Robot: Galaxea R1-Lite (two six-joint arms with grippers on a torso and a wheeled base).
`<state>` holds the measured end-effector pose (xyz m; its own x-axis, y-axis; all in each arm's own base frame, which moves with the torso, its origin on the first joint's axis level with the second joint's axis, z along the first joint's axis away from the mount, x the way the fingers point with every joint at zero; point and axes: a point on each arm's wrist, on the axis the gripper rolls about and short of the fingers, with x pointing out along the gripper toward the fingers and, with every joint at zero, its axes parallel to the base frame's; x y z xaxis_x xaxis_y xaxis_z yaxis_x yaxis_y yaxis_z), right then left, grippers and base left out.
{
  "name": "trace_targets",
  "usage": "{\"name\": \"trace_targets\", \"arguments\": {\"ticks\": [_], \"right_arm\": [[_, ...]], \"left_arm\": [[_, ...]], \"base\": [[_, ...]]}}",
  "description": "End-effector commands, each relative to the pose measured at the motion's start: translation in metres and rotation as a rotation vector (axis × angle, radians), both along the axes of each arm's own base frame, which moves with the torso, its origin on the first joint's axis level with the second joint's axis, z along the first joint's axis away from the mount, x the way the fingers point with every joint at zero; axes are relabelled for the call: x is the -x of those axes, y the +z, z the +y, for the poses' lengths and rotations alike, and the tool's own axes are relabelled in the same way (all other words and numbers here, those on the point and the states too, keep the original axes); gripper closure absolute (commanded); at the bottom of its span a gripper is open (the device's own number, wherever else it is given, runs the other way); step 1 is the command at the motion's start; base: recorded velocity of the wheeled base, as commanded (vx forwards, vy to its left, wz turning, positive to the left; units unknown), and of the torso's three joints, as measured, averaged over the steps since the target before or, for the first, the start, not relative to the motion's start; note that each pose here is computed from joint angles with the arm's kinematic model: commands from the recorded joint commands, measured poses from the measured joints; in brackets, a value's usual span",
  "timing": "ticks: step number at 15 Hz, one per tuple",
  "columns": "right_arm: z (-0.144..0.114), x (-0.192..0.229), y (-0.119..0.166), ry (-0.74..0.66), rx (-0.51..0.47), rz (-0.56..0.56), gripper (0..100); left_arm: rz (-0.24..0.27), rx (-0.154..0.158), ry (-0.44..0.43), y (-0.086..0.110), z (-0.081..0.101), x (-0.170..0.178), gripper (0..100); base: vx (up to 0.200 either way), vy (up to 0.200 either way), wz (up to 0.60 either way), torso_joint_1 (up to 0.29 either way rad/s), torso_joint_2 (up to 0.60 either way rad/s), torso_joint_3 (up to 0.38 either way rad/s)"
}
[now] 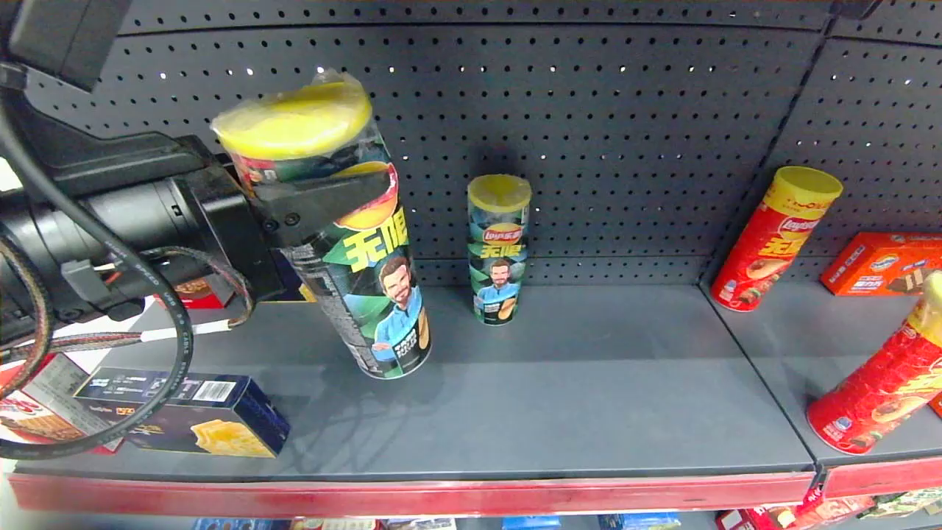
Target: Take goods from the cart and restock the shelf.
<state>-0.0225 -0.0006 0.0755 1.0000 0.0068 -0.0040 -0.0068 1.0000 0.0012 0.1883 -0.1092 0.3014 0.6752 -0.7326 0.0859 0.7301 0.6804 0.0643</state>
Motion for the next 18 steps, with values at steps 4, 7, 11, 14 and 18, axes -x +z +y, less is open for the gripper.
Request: {"name": "trace_targets", "arguments": {"ticks": [4, 7, 11, 14, 18], "right_arm": [[0.000, 0.000, 0.000, -0.001, 0.000, 0.001, 0], [0.000, 0.000, 0.000, 0.001, 0.000, 0.001, 0], [0.000, -0.002, 0.001, 0.004, 0.005, 0.033, 0], [0.003, -0.023, 0.092, 0.217, -0.013, 0.060, 0], [0.031, -0.099, 0.155, 0.589, 0.108, 0.153, 0]], "left_arm": [[0.001, 0.000, 0.007, -0.001, 0.002, 0.000, 100], [0.006, 0.005, 0.004, -0.001, 0.003, 0.000, 100], [0.050, -0.016, -0.021, -0.017, 0.006, -0.001, 100], [0.068, -0.024, -0.029, -0.032, 0.008, 0.001, 100], [0.081, -0.031, -0.021, -0.037, 0.008, 0.002, 100]], "base": [[0.000, 0.000, 0.00, 0.000, 0.00, 0.000], [0.000, 0.000, 0.00, 0.000, 0.00, 0.000], [0.000, 0.000, 0.00, 0.000, 0.00, 0.000], [0.000, 0.000, 0.00, 0.000, 0.00, 0.000], [0.000, 0.000, 0.00, 0.000, 0.00, 0.000]]}}
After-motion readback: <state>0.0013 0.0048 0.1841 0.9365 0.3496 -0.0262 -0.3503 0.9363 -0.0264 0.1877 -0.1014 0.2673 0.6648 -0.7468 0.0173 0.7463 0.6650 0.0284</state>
